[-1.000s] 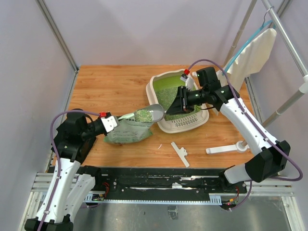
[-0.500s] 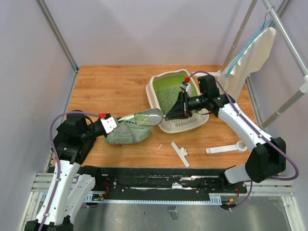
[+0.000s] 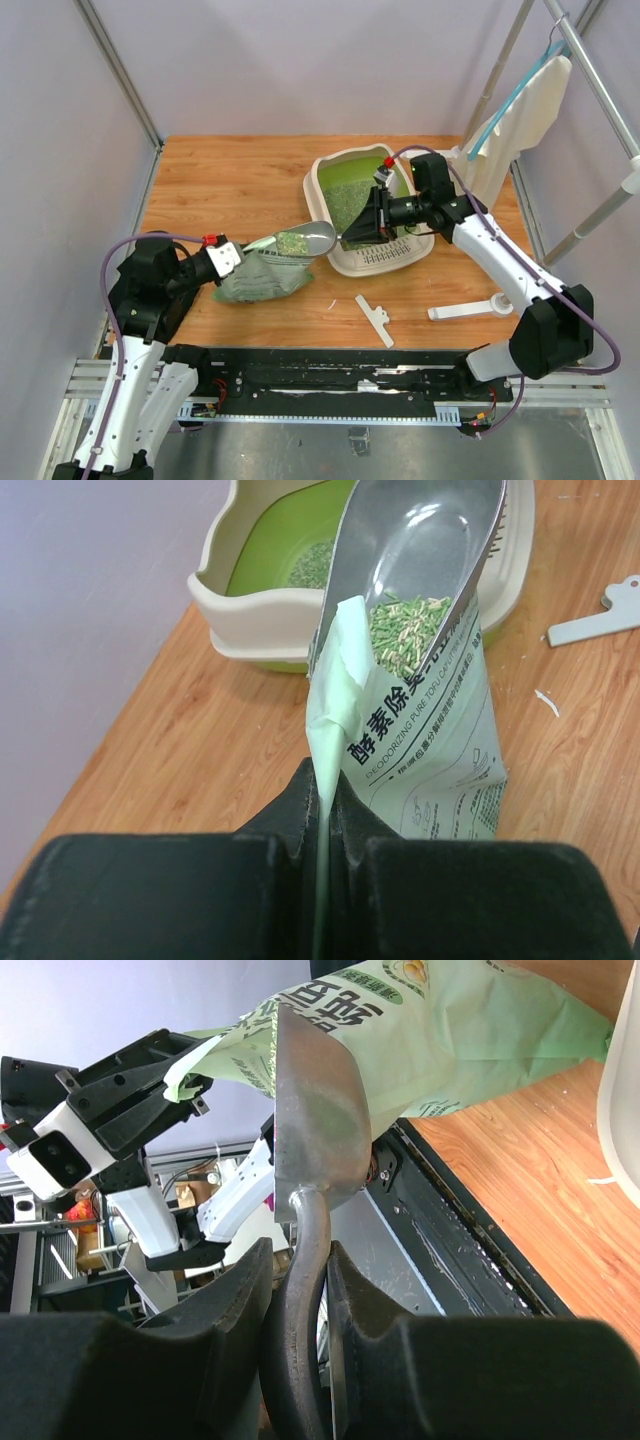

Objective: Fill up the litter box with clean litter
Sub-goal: 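Scoop the cat litter from the cat litter bag.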

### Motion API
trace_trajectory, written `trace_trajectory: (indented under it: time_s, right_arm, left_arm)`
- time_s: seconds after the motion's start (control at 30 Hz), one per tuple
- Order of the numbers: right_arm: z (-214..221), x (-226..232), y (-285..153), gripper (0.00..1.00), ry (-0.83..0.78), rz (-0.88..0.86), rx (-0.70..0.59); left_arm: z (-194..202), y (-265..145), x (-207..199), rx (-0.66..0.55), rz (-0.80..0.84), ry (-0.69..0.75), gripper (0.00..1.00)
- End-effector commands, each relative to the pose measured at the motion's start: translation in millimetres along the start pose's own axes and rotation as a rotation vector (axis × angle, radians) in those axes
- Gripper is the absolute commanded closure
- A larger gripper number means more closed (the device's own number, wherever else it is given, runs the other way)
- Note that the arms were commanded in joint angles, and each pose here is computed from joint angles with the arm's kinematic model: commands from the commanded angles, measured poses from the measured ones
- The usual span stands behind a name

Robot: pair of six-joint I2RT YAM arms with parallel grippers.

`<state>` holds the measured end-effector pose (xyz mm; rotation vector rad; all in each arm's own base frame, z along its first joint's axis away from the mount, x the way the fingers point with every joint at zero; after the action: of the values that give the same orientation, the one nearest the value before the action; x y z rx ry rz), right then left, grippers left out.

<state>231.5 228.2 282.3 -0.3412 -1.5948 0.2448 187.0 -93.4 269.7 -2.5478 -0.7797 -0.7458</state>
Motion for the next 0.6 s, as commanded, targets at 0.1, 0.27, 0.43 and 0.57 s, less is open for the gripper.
trace_trajectory:
  time_s: [0.1, 0.27, 0.43, 0.57]
  right_arm:
    - [-8.1, -21.2, -8.0, 0.99, 0.074, -0.037, -0.077]
    - [-2.6, -1.9, 29.4, 0.99, 0.051, -0.13, 0.015]
    - [-8.6, -25.0, 8.8, 0.99, 0.103, -0.127, -0.07]
    - [0.2, -13.8, 22.1, 0.99, 0.07, -0.098, 0.002]
  left_arm:
    - [-76.9, -21.7, 41.2, -0.237, -0.182, 0.291, 0.99]
    - [-75.3, -19.8, 39.1, -0.245, -0.17, 0.278, 0.99]
    - [-79.5, -25.2, 40.4, -0.237, -0.189, 0.294, 0.99]
    - [-77.3, -22.9, 39.1, -0.239, -0.178, 0.286, 1.0]
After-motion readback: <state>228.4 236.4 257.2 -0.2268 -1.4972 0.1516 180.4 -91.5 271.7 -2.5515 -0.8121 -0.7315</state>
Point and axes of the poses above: each gripper's point midway between its finger pads, its own y axis out along the fingers, its own x axis along the line the jaws close on, z = x × y, the point moved 5 cm from there along -y, back along the fingers, and after that the axes turned 8 degrees about y, right-handed, at the moved point
